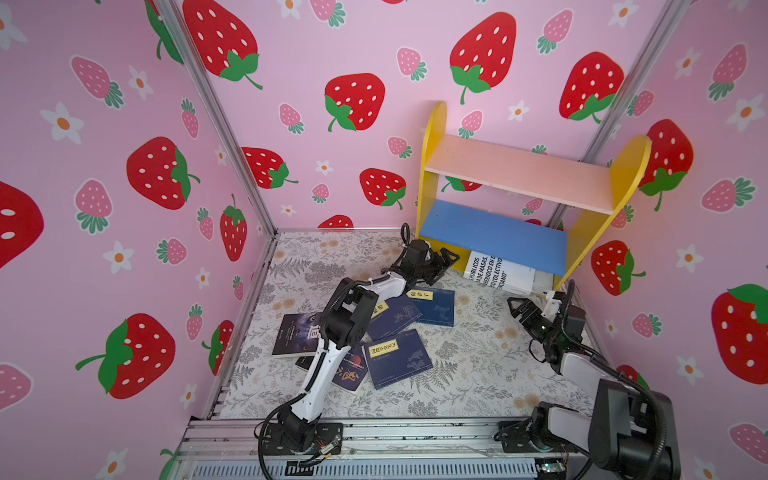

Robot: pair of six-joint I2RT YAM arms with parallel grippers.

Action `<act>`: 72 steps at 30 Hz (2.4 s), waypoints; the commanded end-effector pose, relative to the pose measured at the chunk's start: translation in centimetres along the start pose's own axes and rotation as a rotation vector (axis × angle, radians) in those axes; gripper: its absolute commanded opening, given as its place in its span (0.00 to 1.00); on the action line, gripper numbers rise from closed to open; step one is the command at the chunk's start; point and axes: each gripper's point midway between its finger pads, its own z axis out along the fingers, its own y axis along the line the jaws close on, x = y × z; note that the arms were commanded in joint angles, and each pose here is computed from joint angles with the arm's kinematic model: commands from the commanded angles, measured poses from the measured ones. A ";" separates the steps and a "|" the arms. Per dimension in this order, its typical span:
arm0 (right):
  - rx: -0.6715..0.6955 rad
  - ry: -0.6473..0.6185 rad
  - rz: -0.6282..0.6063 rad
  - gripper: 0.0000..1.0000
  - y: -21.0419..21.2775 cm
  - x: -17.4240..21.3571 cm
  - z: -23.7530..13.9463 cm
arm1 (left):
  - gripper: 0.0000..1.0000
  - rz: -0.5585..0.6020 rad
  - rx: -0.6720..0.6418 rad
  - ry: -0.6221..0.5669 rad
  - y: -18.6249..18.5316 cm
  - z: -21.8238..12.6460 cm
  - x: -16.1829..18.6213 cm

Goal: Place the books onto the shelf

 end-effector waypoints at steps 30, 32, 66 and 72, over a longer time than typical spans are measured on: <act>-0.028 -0.181 0.247 0.74 -2.5 -3.1 6.9 | 0.99 0.055 -0.045 0.000 -2.4 6.5 2.3; -0.036 -0.184 0.254 0.74 -2.5 -3.3 7.3 | 0.99 0.066 -0.033 -0.003 -2.0 7.5 2.5; -0.136 -0.310 0.354 0.76 -2.6 -5.6 7.9 | 0.99 0.131 0.073 -0.002 -4.6 10.5 4.6; -0.109 -0.337 0.346 0.77 -3.6 -6.5 7.4 | 0.99 0.143 0.072 0.004 -5.1 10.7 5.4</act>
